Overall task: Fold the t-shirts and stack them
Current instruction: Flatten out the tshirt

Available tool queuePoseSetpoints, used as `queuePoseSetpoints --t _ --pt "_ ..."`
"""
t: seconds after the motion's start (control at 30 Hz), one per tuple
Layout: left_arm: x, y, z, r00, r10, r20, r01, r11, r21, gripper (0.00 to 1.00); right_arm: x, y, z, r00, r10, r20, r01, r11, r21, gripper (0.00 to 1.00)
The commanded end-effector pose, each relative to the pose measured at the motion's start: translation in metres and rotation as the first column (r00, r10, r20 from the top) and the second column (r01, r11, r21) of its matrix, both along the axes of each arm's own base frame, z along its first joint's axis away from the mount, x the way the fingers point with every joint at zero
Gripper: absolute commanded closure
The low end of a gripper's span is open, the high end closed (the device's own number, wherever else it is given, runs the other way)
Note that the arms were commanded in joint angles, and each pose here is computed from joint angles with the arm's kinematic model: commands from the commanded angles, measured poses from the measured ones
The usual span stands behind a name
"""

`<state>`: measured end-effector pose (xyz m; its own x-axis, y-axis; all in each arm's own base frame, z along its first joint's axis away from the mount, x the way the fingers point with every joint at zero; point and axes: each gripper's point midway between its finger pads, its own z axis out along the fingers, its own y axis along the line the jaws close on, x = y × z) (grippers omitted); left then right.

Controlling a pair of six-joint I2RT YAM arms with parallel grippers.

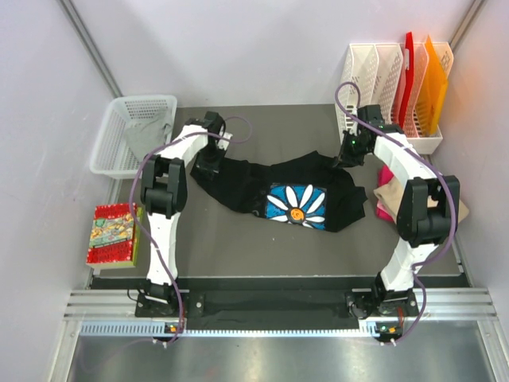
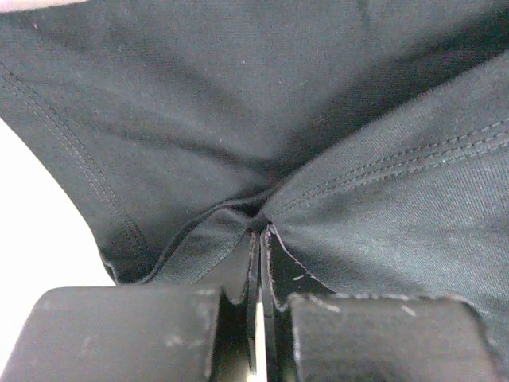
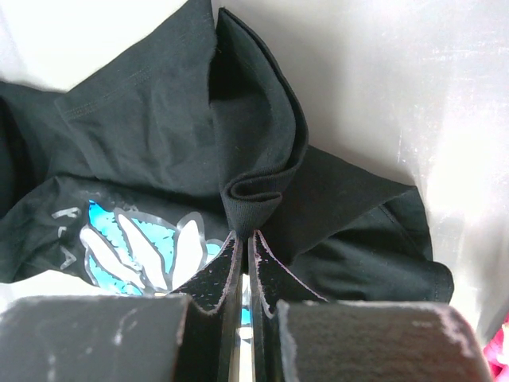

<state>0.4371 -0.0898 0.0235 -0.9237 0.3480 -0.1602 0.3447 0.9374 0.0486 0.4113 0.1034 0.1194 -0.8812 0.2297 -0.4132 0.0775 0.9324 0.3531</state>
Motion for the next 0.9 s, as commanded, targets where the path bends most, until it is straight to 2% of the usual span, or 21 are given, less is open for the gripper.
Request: queuePoseSetpoints --t 0.0,0.17,0.23,0.3,0.37,0.4,0.43,0.5,0.53,0.67,0.77,0.87 --pt "-0.005 0.0 -0.002 1.0 -0.006 -0.002 0.006 1.0 -0.014 1.0 0.007 0.008 0.035 0.995 0.02 0.097 -0.022 1.0 0.018 1.0" --pt "0.012 0.004 0.063 0.99 -0.07 0.125 0.074 0.997 -0.026 1.0 0.013 0.006 0.053 0.99 0.014 0.138 -0.015 1.0 0.009 1.0" --pt "0.012 -0.002 0.102 0.975 -0.103 0.196 0.121 0.989 -0.079 1.0 0.015 0.005 0.06 0.988 0.013 0.152 -0.014 1.0 0.006 1.0" --pt "0.002 0.002 0.133 0.959 -0.139 0.247 0.167 0.981 -0.096 1.0 0.014 0.004 0.062 0.987 0.014 0.159 -0.015 1.0 0.003 1.0" --pt "-0.021 0.014 0.131 0.962 -0.171 0.213 0.196 0.976 -0.1 1.0 0.012 0.003 0.064 0.986 0.013 0.166 -0.014 1.0 0.003 1.0" --pt "-0.034 0.015 0.145 0.954 -0.183 0.236 0.215 0.969 -0.12 1.0 0.011 0.003 0.064 0.986 0.013 0.167 -0.013 1.0 0.0 1.0" --pt "-0.055 0.022 0.127 0.966 -0.191 0.173 0.214 0.968 -0.128 1.0 0.009 0.002 0.063 0.986 0.013 0.165 -0.012 1.0 -0.004 1.0" --pt "-0.066 0.037 0.127 0.96 -0.188 0.208 0.214 0.971 -0.106 1.0 0.007 0.0 0.06 0.987 0.011 0.161 -0.01 1.0 -0.01 1.0" --pt "-0.081 0.046 0.108 0.971 -0.177 0.16 0.192 0.978 -0.082 1.0 0.005 0.0 0.057 0.987 0.013 0.159 -0.012 1.0 -0.01 1.0" --pt "-0.087 0.041 0.1 0.977 -0.156 0.147 0.175 0.977 -0.123 1.0 0.003 0.001 0.051 0.99 0.013 0.143 -0.012 1.0 -0.005 1.0" --pt "-0.1 0.041 0.098 0.976 -0.197 0.095 0.21 0.966 -0.149 1.0 0.002 -0.002 0.054 0.989 0.004 0.147 -0.001 1.0 -0.018 1.0" --pt "-0.126 0.061 0.076 0.972 -0.234 0.01 0.234 0.968 -0.092 1.0 -0.003 -0.006 0.058 0.989 -0.002 0.148 0.007 0.999 -0.033 1.0"
